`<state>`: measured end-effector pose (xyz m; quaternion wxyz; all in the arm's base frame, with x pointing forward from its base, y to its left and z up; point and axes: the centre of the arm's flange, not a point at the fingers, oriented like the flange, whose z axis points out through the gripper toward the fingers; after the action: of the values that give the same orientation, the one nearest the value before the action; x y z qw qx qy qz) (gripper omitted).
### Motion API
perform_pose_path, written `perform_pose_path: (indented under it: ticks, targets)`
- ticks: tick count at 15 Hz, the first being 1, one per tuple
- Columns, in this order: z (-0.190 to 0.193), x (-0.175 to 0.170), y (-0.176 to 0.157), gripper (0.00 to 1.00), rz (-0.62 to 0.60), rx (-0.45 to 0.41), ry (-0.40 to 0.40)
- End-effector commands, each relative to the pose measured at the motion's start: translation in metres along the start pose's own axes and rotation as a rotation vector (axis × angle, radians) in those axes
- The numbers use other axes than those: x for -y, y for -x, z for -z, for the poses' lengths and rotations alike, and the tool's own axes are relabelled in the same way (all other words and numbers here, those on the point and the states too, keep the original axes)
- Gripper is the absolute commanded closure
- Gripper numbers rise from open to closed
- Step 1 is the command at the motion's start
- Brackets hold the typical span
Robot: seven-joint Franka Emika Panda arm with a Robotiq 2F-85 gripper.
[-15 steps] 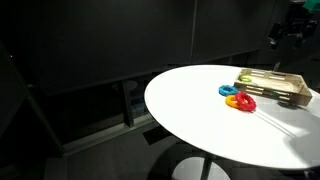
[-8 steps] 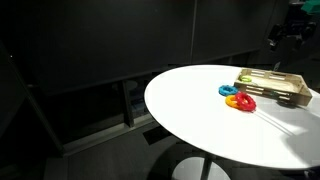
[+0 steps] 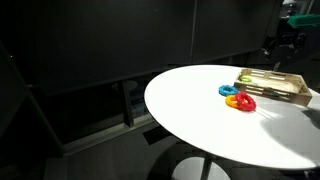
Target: Remove the clear ring from the wooden tray and place it on the rings pile on the table
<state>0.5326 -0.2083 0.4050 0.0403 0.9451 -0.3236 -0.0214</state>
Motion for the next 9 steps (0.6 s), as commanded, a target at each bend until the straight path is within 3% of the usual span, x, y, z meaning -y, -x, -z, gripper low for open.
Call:
perform_pose_path:
  ticks: [1, 9]
  targets:
    - [-0.020, 0.011, -0.034, 0.00, -0.042, 0.016, 0.002]
    - [-0.065, 0.031, -0.071, 0.00, -0.054, -0.016, 0.020]
